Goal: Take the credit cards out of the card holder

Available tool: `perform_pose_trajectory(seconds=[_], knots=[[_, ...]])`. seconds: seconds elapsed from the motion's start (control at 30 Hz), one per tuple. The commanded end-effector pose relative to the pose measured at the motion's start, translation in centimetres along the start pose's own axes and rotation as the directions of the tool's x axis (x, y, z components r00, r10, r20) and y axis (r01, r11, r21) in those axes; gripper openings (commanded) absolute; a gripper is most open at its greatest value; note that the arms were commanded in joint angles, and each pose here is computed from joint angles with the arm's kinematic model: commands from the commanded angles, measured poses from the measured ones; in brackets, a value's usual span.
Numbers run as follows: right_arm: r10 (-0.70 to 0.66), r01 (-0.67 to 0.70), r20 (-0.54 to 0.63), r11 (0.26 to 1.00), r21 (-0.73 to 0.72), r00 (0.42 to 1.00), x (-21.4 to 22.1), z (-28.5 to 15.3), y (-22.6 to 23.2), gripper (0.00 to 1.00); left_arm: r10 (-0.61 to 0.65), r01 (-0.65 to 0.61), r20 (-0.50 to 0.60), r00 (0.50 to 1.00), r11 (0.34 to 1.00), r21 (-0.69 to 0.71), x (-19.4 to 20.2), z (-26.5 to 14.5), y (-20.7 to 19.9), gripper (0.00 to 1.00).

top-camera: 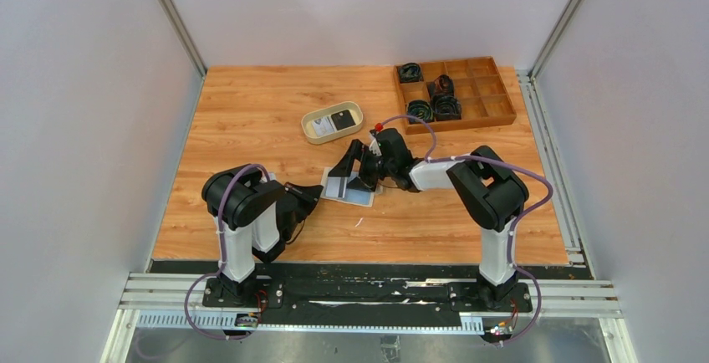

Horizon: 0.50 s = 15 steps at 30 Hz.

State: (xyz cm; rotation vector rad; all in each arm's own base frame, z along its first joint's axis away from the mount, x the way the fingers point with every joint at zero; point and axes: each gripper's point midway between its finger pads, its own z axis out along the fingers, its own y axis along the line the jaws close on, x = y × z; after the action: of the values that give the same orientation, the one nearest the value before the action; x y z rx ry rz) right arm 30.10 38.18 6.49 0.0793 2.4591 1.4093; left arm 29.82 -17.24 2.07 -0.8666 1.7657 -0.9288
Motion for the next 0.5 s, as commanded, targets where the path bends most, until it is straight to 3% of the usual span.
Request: perform_pose_trajectory(seconds=[0.0,0.47], knots=[[0.127,-0.127,-0.024,0.992,0.012,0.992,0.8,0.5,-1.9,0.95,0.040,-0.039,0.032,0.999,0.999,-0.008,-0.7,0.1,0.4,0.00],[0.089,-0.091,-0.030,0.992,-0.088,0.996,-0.2,-0.1,2.1,0.94,0.041,-0.041,0.019,0.999,0.999,-0.010,-0.4,0.2,0.6,0.00]])
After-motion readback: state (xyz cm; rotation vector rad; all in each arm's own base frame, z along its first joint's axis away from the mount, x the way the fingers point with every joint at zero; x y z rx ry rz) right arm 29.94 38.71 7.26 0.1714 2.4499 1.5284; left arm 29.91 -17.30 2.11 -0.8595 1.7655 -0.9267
